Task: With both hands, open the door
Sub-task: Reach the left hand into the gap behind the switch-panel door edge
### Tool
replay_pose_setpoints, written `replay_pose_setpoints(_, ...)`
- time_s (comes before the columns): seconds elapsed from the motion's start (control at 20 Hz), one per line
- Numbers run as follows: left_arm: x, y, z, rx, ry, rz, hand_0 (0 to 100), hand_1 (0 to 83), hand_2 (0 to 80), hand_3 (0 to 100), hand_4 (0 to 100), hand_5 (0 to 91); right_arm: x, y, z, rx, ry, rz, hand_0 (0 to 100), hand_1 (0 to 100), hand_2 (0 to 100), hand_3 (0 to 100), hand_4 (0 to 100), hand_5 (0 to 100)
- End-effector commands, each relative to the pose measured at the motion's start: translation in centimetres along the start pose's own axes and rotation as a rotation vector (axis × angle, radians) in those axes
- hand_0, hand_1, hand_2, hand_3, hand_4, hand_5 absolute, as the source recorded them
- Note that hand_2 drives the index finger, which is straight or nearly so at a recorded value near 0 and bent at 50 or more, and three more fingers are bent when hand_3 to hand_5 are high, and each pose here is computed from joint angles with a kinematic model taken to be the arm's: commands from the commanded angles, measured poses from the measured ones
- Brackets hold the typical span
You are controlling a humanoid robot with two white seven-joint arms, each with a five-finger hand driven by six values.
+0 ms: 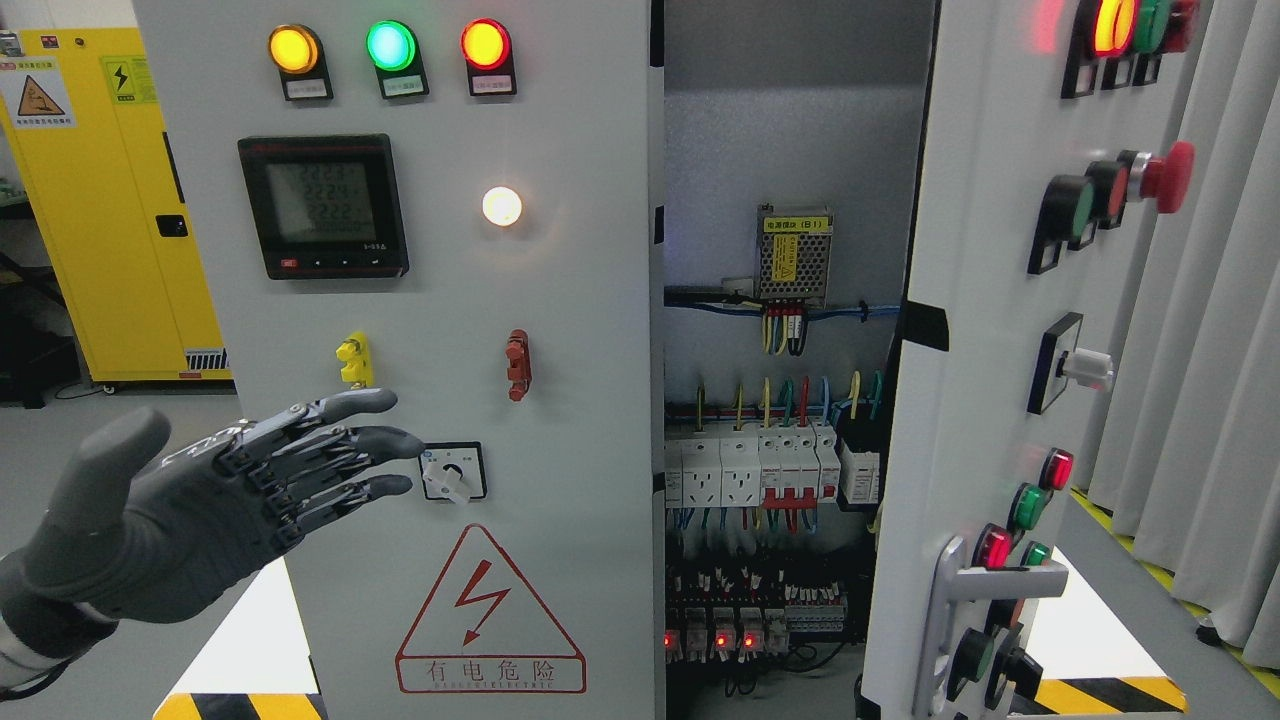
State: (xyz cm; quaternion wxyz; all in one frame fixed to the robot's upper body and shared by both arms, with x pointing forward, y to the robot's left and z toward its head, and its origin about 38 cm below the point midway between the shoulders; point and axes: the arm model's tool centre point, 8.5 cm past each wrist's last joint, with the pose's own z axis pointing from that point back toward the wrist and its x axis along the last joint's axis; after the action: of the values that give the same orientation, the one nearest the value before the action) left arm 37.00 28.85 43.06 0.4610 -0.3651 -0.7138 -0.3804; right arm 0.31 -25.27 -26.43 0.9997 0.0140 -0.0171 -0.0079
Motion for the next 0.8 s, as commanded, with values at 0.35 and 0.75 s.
replay_pose_setpoints(0.35, -4.7, -1.1, -12.6, -0.193, 0.115, 0.227, 5, 8.3, 6.8, 32, 11, 0.0, 0.0, 1.3, -0.1, 0.019, 0.001, -0.002, 22, 6, 0, 0, 0, 0)
replay_pose_setpoints(0.75, -5.3, -2.1, -16.3, -0.249, 0.119, 0.255, 5, 6.4, 6.9, 32, 11, 0.0, 0.0, 1.4, -0.1, 0.023, 0.001, -0.004, 22, 6, 0, 0, 0, 0)
